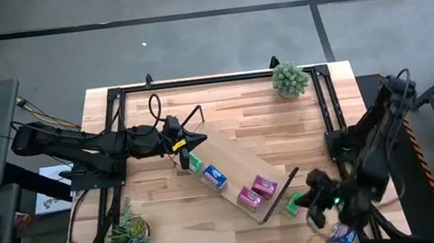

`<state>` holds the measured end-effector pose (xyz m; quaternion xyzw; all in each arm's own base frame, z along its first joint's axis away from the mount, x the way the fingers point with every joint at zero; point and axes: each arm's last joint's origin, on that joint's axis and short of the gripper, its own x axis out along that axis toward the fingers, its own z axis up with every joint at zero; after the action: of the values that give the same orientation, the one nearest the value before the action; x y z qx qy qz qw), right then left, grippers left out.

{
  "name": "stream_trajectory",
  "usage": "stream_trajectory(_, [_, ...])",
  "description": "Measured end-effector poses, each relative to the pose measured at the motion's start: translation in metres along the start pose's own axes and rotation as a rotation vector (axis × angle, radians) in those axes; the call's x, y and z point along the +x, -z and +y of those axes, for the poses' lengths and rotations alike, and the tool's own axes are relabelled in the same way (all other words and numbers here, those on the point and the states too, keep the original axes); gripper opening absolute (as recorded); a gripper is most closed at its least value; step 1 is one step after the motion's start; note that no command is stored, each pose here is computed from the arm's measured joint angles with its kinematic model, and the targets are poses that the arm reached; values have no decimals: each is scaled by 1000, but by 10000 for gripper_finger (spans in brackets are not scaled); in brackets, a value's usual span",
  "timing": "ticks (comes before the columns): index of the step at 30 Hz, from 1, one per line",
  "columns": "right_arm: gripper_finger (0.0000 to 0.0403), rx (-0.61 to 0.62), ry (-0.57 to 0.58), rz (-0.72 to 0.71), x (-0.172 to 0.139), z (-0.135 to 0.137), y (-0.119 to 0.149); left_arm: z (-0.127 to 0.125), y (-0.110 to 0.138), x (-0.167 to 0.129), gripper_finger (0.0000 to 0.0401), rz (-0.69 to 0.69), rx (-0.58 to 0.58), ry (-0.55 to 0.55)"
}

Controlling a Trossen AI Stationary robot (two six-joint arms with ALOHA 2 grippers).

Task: Stack cereal on shelf
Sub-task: Adjust the violet cereal box in the back on the shelf

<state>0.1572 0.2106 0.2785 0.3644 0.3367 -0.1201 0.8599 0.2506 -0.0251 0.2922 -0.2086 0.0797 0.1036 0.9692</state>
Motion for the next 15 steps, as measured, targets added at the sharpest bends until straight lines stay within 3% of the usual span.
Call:
stream_trajectory(3, [0,8,79,-46,24,0,16,0,0,0,0,0,0,0])
stream_trajectory(8, [0,11,180,-114,56,-4,21,0,0,0,0,-2,-1,-2])
stream_trajectory(15, [0,5,226,-180,71,-7,17,0,0,0,0,-3,-1,-3])
